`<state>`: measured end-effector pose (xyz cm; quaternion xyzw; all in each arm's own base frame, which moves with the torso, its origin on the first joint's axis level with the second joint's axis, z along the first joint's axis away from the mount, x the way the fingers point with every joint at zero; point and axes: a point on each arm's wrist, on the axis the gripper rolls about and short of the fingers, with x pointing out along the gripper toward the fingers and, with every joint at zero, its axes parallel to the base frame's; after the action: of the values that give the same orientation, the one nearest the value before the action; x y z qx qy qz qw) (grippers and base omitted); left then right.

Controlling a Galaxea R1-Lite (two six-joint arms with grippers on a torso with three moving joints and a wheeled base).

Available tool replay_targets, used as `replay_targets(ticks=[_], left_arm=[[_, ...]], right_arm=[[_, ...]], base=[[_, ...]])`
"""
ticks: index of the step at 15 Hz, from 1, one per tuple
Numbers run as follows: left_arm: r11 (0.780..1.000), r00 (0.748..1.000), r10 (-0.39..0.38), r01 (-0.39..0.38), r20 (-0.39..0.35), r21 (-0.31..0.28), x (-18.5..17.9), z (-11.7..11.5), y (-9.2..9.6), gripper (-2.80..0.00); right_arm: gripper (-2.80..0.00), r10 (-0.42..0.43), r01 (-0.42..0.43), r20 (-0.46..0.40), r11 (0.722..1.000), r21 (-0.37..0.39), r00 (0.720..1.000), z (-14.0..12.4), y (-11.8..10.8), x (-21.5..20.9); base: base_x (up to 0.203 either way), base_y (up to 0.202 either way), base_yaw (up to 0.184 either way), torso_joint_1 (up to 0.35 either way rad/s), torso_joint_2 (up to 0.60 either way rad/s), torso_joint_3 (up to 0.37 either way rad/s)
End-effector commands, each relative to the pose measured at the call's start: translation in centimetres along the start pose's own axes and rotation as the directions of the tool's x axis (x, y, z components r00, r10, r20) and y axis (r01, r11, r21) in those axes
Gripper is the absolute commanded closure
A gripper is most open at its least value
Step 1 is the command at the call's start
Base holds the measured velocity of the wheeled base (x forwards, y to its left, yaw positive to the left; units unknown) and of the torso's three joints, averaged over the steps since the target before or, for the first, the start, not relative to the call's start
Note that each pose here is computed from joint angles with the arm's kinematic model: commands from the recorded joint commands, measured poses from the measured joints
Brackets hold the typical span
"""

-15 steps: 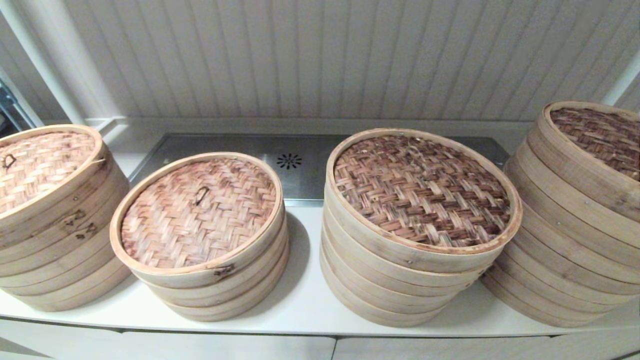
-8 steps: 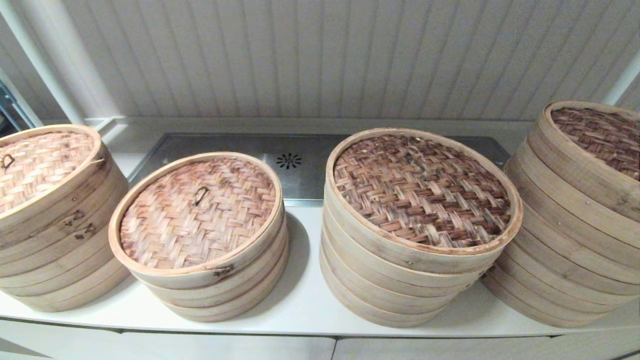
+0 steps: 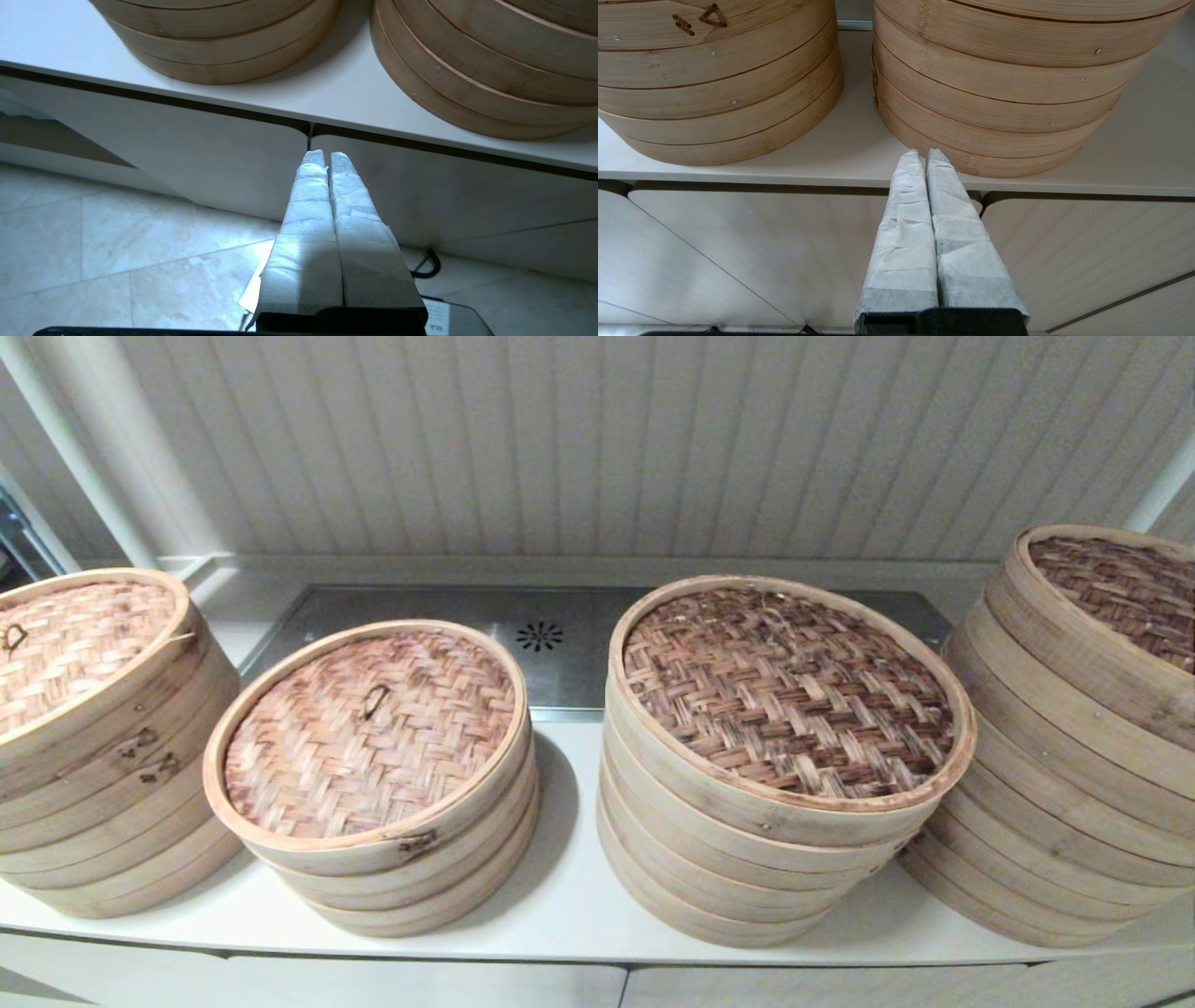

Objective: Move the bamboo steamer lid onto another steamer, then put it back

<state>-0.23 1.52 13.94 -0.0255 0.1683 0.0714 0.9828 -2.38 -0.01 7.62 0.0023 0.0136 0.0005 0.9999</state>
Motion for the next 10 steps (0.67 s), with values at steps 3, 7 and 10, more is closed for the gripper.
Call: replay_targets(ticks=[3,7,10], left_arm=[[1.000,0.996,0.027,-0.028,0.083,0.008,0.2,-2.3,-0.3,0.00],[0.992,0.975,-0.114,0.100,0.189,0.080,1.5,-4.8,-1.2,0.00],[0.982,0.940,-0.178,0.148,0.290,0.121,0.2,-6.1,-1.1,0.00]], right_arm=[[0.00,0.000,0.000,-0.002,1.000,0.000,1.000,0.0,0.0,0.0],[0.00,-0.001,0.001,-0.002,1.000,0.000,1.000,0.0,0.0,0.0],[0.00,-0.001,0.001,-0.002,1.000,0.000,1.000,0.0,0.0,0.0]], base=[[0.000,0.000,0.000,0.000,0.00,0.000],[0.000,0.000,0.000,0.000,0.00,0.000],[0.000,0.000,0.000,0.000,0.00,0.000]])
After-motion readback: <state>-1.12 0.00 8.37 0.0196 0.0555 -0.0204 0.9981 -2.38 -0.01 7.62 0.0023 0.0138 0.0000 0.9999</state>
